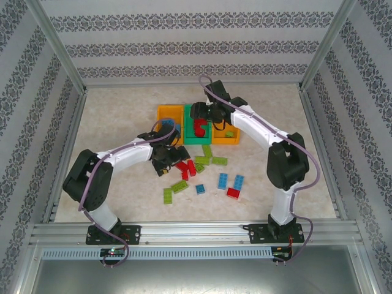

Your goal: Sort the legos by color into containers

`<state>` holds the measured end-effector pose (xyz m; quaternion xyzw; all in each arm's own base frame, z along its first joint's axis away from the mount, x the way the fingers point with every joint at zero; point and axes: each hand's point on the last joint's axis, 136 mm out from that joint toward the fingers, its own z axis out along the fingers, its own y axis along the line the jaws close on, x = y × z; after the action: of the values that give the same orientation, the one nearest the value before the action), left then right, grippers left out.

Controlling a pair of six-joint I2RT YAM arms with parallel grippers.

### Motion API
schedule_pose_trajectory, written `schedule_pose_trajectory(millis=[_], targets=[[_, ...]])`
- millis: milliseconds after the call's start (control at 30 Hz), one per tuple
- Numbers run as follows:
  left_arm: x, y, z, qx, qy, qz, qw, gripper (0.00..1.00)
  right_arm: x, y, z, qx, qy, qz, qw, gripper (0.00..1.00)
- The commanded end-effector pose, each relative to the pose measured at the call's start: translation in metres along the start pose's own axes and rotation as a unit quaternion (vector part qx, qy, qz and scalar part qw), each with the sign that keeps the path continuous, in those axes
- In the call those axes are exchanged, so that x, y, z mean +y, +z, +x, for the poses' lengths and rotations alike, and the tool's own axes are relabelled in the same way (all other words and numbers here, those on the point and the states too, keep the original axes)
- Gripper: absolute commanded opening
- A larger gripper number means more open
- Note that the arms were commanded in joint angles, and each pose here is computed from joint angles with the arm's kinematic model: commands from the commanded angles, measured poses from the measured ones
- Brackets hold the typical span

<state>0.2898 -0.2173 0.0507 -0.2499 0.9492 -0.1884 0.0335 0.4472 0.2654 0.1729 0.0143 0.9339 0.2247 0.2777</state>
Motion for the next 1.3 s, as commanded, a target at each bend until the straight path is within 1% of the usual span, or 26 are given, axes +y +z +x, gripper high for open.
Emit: schedule_pose_trajectory(millis=[0,133,233,367,467,700,800,900,1067,1267], targets=[[-0.009,0.006,0.0,0.006,-0.036,0.0,0.999,0.94,-0.001,-0.025,-0.017,-0.049,-0.02,0.003,0.999,0.7],[-0.006,0.014,-0.002,0.008,-0.062,-0.019,0.998,0.9,-0.018,-0.041,-0.014,-0.074,-0.029,0.026,0.997,0.73],[-0.004,0.016,-0.005,0.002,-0.079,-0.027,0.996,0.88,-0.033,-0.047,-0.008,-0.08,-0.023,0.03,0.996,0.74],[-0.002,0.018,-0.009,-0.006,-0.097,-0.038,0.995,0.86,-0.05,-0.052,0.002,-0.078,-0.021,0.036,0.996,0.75],[-0.004,0.025,-0.009,-0.002,-0.112,-0.038,0.993,0.83,-0.064,-0.055,0.008,-0.073,-0.019,0.047,0.996,0.76],[-0.001,0.033,-0.004,0.005,-0.112,-0.07,0.991,0.74,-0.101,-0.058,0.016,-0.071,0.013,0.055,0.996,0.77],[-0.001,0.035,-0.005,0.004,-0.118,-0.072,0.99,0.68,-0.114,-0.057,0.02,-0.07,0.034,0.051,0.996,0.77],[0.002,0.034,-0.006,0.0,-0.116,-0.089,0.989,0.61,-0.123,-0.056,0.024,-0.067,0.045,0.048,0.996,0.77],[0.015,0.036,-0.002,-0.001,-0.124,-0.112,0.986,0.46,-0.138,-0.061,0.024,-0.069,0.058,0.051,0.995,0.78],[0.024,0.039,-0.002,-0.008,-0.133,-0.12,0.984,0.34,-0.153,-0.067,0.029,-0.07,0.068,0.056,0.994,0.78]])
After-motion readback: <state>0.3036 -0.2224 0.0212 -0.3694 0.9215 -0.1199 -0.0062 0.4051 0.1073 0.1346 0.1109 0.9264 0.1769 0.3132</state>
